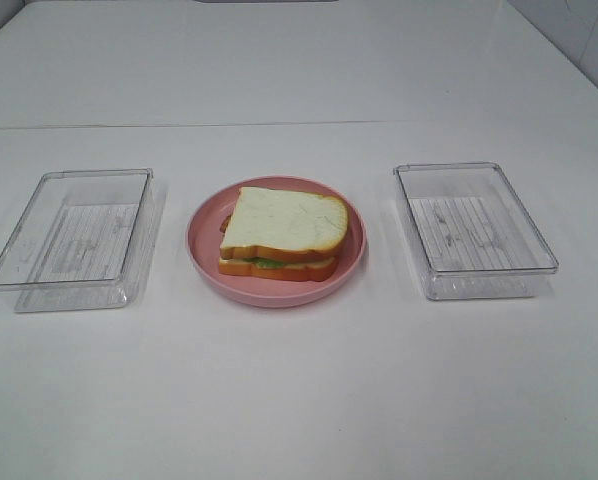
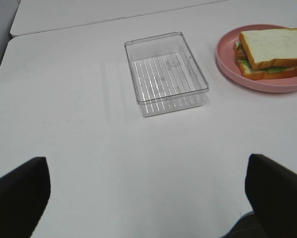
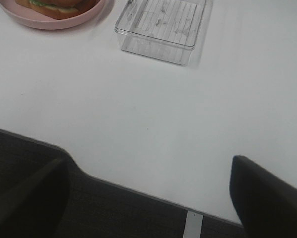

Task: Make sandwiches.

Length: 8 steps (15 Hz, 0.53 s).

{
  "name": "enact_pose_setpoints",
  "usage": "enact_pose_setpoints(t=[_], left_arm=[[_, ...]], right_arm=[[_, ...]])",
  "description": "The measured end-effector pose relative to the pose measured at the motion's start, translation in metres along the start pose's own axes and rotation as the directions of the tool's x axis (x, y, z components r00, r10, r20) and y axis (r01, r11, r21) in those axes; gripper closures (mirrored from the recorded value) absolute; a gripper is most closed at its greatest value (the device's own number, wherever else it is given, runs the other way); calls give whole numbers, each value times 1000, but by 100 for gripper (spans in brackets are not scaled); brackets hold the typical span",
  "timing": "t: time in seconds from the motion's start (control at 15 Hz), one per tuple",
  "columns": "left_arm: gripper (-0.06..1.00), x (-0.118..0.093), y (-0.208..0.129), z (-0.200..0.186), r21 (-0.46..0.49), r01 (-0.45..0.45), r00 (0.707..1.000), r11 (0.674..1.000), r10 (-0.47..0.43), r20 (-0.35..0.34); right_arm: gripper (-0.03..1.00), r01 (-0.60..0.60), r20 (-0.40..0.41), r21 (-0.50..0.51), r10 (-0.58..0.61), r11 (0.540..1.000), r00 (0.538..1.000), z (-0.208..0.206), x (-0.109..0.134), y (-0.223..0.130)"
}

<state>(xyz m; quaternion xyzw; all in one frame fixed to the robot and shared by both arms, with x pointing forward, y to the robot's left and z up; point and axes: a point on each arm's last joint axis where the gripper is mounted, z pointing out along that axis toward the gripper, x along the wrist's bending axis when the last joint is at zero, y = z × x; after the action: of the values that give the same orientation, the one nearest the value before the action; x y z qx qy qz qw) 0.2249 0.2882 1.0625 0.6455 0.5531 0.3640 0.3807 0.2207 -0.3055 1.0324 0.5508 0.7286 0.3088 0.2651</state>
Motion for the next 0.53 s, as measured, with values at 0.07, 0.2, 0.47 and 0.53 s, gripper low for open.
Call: enact_pose_setpoints(t=[0.07,0.2,0.47,0.53], left_arm=[[-5,0,0,0,0,0,1000,1000,0,0],[-5,0,0,0,0,0,1000,1000,0,0],[-5,0,0,0,0,0,1000,1000,0,0],[-5,0,0,0,0,0,1000,1000,0,0]], right_arm=[[12,0,0,-4,0,1000,1000,0,0,0],[12,0,0,-18,0,1000,1000,0,0,2],[12,-6,5,-18,6,1000,1000,0,0,2],[12,-28,25,-17,28,999,999,0,1,2]])
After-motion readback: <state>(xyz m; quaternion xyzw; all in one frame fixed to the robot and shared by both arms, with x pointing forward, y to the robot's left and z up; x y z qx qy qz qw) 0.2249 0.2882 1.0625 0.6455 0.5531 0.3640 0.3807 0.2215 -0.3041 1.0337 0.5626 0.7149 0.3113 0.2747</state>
